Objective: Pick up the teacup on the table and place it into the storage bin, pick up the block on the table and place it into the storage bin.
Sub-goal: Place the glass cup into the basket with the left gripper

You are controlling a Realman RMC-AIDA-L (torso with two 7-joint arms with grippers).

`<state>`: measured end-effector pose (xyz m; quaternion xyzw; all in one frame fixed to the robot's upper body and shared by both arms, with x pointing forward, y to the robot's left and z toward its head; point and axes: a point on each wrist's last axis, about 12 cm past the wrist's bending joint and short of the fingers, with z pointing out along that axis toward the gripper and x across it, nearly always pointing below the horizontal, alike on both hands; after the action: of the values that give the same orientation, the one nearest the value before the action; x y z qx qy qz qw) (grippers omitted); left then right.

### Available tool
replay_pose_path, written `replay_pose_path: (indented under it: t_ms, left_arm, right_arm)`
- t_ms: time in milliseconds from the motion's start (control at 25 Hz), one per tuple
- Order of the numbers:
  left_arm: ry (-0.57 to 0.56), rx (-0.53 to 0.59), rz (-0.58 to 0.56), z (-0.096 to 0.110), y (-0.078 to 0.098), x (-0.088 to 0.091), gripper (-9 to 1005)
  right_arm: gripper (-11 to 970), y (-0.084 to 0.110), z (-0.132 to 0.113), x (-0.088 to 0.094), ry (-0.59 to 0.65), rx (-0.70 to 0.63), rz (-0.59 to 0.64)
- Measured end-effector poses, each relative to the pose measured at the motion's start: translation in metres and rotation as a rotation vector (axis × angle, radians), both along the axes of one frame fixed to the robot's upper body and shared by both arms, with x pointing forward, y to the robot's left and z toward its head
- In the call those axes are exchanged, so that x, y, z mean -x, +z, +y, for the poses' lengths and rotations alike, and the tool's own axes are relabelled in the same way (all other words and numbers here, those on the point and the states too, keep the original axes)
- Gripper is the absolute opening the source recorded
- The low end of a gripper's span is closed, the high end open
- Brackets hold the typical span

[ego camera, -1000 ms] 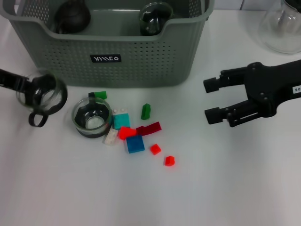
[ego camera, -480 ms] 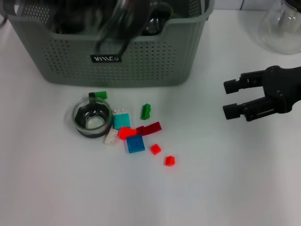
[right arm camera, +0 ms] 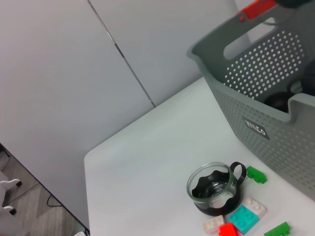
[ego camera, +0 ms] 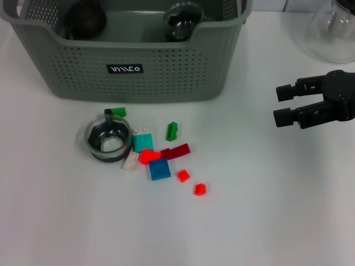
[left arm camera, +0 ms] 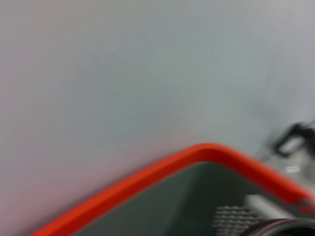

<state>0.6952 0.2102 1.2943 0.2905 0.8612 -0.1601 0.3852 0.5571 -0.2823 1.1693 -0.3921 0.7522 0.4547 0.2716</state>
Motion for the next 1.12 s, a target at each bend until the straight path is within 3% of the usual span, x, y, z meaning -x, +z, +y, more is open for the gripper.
replay_pose_path:
  t_ms: [200, 320, 800, 1120]
  left_arm:
    - [0.099, -0.179, 0.0, -0.015, -0.026, -0.025, 45]
    - [0.117, -0.22, -0.016, -0.023, -0.037, -0.03, 46]
    - [0.138, -0.274, -0.024, -0.035, -0.087, -0.028, 45]
    - [0.119, -0.306, -0.03, -0.042, -0.099, -0.025, 47]
  right_arm:
    - [925, 0.0, 0.001, -0.002, -0.009, 0.001, 0.013]
    - [924, 0.0, 0.001, -0.003, -0.016, 0.004, 0.014]
    - [922, -0.006, 0.004, -0.003, -0.026, -0.006, 0.024]
    - [920, -0.006, 0.005, -0.004, -0.024, -0.007, 0.014]
